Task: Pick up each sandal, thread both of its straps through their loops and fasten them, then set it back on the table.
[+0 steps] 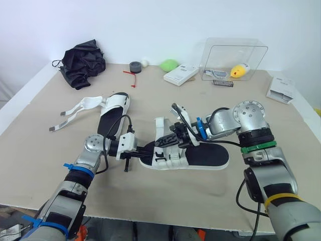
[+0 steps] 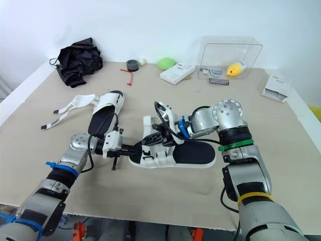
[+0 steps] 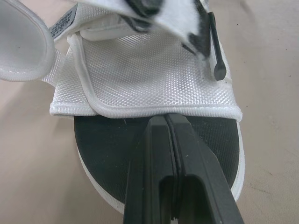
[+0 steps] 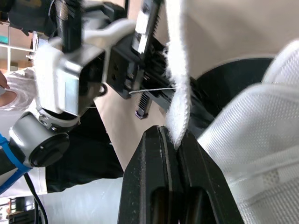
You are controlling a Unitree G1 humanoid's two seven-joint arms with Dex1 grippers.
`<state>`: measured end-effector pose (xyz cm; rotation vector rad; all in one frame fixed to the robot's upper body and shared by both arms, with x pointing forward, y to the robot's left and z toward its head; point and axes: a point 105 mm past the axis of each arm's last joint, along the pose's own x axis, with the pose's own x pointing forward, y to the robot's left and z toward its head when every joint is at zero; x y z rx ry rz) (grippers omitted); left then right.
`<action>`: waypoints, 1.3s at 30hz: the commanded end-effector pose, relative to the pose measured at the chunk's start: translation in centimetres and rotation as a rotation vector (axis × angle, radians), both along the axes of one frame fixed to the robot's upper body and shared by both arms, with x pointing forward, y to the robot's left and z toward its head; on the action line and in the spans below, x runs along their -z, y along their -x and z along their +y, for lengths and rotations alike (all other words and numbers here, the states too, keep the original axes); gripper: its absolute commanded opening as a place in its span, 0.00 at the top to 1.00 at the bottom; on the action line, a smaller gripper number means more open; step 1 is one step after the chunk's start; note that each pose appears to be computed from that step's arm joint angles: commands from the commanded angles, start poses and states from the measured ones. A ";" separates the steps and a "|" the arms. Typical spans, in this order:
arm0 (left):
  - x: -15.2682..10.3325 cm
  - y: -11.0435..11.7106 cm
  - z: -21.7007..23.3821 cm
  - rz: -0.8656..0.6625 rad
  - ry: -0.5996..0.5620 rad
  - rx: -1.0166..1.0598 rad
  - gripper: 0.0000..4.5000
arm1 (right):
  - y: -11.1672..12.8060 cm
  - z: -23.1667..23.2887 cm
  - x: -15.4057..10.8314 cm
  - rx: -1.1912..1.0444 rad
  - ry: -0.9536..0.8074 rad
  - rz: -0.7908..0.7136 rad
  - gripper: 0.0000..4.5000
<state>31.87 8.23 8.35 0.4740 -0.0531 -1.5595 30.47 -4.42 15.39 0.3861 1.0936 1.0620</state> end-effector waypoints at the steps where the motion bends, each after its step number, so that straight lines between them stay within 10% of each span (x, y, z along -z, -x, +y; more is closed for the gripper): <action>1: 5.8 2.6 1.0 0.211 -0.158 0.013 1.00 | 0.5 0.1 0.5 -0.020 0.021 -0.001 0.99; 24: 5.9 2.6 1.0 0.214 -0.152 0.004 1.00 | 1.6 -1.6 3.8 0.004 0.151 0.036 0.99; 39: 5.9 2.7 1.1 0.219 -0.155 0.004 1.00 | 4.5 -0.3 2.0 -0.221 0.154 -0.259 0.99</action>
